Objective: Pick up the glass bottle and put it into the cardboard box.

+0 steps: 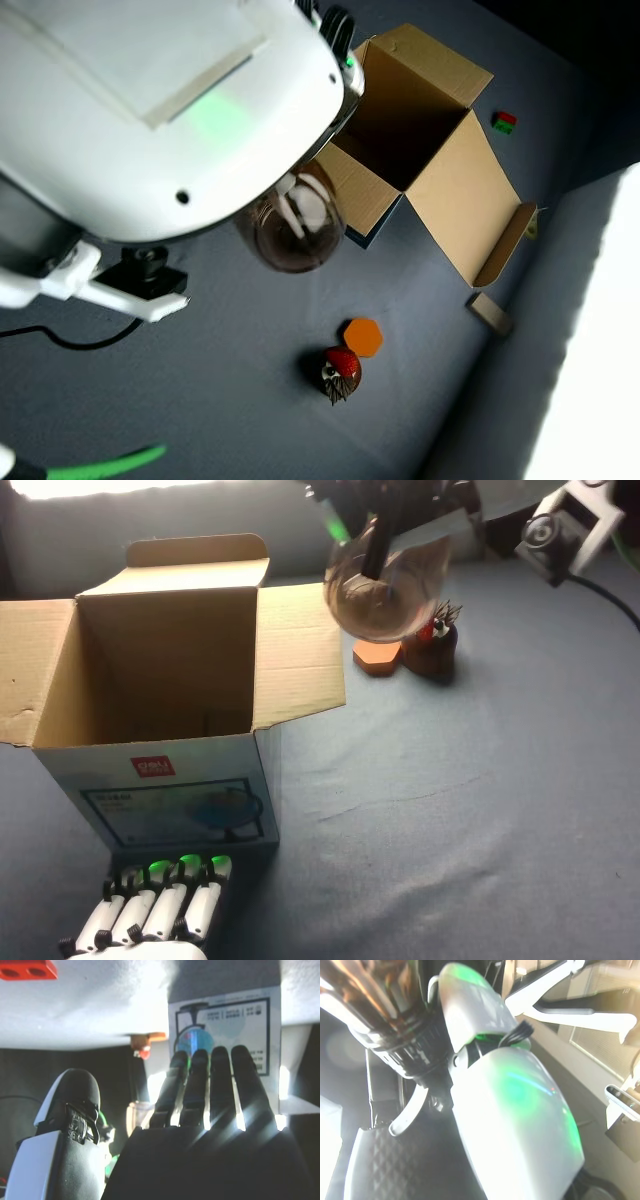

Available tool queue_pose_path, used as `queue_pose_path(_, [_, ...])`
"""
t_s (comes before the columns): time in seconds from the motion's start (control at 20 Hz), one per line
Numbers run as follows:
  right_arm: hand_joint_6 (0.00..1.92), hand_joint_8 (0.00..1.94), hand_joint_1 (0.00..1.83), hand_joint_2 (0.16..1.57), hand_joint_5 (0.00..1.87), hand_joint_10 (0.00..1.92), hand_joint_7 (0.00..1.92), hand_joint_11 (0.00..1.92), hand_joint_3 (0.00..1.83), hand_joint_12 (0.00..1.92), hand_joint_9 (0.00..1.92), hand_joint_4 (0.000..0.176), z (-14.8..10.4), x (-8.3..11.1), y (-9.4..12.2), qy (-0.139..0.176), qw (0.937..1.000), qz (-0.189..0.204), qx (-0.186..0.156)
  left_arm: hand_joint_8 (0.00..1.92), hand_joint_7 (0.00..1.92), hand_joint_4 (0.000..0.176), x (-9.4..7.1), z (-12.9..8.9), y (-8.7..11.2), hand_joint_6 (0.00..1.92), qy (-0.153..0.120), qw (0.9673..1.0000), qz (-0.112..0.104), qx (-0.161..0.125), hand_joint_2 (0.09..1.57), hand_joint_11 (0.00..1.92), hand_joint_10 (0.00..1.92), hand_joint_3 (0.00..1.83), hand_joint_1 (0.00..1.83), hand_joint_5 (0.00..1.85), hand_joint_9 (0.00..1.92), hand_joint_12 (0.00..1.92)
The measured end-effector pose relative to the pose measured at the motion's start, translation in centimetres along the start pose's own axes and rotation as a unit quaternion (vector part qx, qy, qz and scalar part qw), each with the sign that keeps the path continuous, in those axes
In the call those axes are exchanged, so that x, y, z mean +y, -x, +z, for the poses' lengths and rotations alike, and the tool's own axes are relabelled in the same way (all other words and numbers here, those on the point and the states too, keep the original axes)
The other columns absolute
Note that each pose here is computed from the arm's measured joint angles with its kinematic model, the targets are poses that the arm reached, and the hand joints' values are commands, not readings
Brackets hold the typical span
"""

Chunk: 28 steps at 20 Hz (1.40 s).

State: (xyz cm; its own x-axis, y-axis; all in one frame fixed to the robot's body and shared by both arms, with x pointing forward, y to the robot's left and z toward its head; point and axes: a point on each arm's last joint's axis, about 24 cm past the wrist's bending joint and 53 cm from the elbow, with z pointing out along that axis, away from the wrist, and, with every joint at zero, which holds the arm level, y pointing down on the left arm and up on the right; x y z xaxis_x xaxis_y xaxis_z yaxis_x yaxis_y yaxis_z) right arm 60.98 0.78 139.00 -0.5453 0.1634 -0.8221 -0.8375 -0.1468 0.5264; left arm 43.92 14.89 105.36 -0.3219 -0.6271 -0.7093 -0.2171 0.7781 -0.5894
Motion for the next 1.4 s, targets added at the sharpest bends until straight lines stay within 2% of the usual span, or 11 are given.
queue_pose_path(0.35, [1.37,1.08,1.36,1.17,0.68,1.31,0.88,0.84,0.00,1.63,0.93,0.000,2.5,0.1,-0.5,0.010,0.9999,-0.010,0.007,0.00,0.00,0.000,-0.1,0.0,0.0,0.01,-0.002,1.0000,-0.006,0.000,1.22,0.00,0.00,0.00,0.00,0.02,0.00,0.00])
queue_pose_path(0.55, [1.45,1.09,1.36,1.19,0.64,1.32,0.86,0.81,0.00,1.64,0.91,0.000,4.1,0.5,-1.0,0.024,0.9995,-0.017,0.012,0.00,0.00,0.000,0.0,0.0,0.0,0.00,-0.001,1.0000,-0.006,0.001,1.23,0.00,0.00,0.00,0.00,0.01,0.00,0.00])
queue_pose_path(0.7, [1.47,1.13,1.35,1.20,0.61,1.35,0.84,0.81,0.00,1.66,0.90,0.000,5.4,1.1,-0.7,0.039,0.9991,-0.013,0.003,0.00,0.01,0.000,0.0,0.0,-0.1,0.01,-0.001,1.0000,-0.006,0.002,1.24,0.02,0.00,0.00,0.00,0.02,0.01,0.01])
queue_pose_path(1.05, [1.39,1.18,1.36,1.19,0.66,1.33,0.82,0.86,0.00,1.66,0.93,0.000,8.5,0.9,-1.1,0.039,0.9992,-0.013,-0.001,0.01,0.04,0.000,0.2,0.1,-0.4,0.01,-0.001,0.9999,-0.009,0.005,1.23,0.03,0.01,0.00,0.03,0.05,0.02,0.04])
queue_pose_path(1.15, [1.32,1.13,1.36,1.17,0.70,1.31,0.85,0.89,0.00,1.63,0.95,0.000,9.7,1.1,-1.4,0.043,0.9990,-0.015,0.001,0.00,0.04,0.000,0.4,0.2,-0.4,0.00,0.002,0.9999,-0.010,0.005,1.23,0.00,0.00,0.00,0.03,0.04,0.03,0.22])
queue_pose_path(1.3, [1.43,1.20,1.35,1.20,0.63,1.36,0.78,0.83,0.00,1.63,0.91,0.000,11.2,0.6,-2.2,0.038,0.9991,-0.021,0.005,0.00,0.01,0.000,0.2,0.3,-0.3,0.00,-0.002,0.9999,-0.014,0.003,1.23,0.00,0.00,0.00,0.00,0.01,0.00,0.04])
queue_pose_path(1.4, [1.42,1.21,1.35,1.21,0.62,1.38,0.79,0.82,0.00,1.64,0.90,0.000,11.9,0.1,-2.7,0.030,0.9992,-0.025,0.008,0.00,0.00,0.000,0.2,0.3,-0.4,0.00,-0.004,0.9999,-0.014,0.003,1.23,0.00,0.00,0.00,0.00,0.00,0.00,0.00])
